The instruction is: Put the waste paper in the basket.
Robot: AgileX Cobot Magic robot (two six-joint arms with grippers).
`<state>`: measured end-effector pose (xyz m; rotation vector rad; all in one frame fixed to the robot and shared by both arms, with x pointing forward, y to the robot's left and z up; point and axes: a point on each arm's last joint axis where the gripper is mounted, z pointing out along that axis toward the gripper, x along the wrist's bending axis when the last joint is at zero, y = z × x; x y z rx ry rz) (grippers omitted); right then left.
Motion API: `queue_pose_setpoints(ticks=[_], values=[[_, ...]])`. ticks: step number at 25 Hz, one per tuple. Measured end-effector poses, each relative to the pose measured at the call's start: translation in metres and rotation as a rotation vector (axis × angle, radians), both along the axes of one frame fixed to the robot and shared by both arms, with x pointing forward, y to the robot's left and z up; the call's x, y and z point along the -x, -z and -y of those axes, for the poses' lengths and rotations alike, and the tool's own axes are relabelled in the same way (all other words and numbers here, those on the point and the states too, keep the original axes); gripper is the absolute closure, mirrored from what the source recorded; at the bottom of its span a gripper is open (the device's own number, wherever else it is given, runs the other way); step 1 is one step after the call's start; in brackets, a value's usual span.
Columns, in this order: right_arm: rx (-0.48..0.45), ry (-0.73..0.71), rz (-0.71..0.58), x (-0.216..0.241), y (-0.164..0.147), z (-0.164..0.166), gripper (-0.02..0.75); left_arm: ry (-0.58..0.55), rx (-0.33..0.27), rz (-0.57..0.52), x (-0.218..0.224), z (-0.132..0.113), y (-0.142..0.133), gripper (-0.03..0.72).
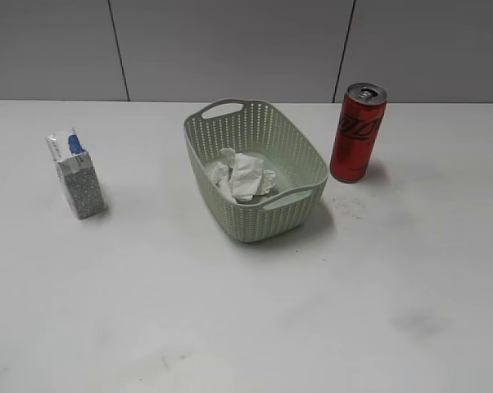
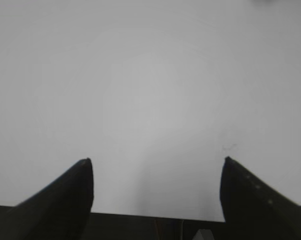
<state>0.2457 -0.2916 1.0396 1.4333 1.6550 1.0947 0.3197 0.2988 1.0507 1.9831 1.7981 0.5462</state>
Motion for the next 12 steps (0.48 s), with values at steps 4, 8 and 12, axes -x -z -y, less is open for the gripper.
queue_pose_setpoints(ticks=[4, 8, 12], values=[[0.0, 0.0, 0.0, 0.0, 0.0, 0.0, 0.154, -0.001, 0.005, 0.155, 0.025, 0.001, 0.002, 0.108], [0.0, 0.0, 0.0, 0.0, 0.0, 0.0, 0.153, -0.001, 0.005, 0.314, 0.045, 0.002, -0.004, 0.108], [0.0, 0.0, 0.0, 0.0, 0.0, 0.0, 0.153, 0.0, 0.002, 0.426, 0.063, 0.002, -0.007, 0.108]])
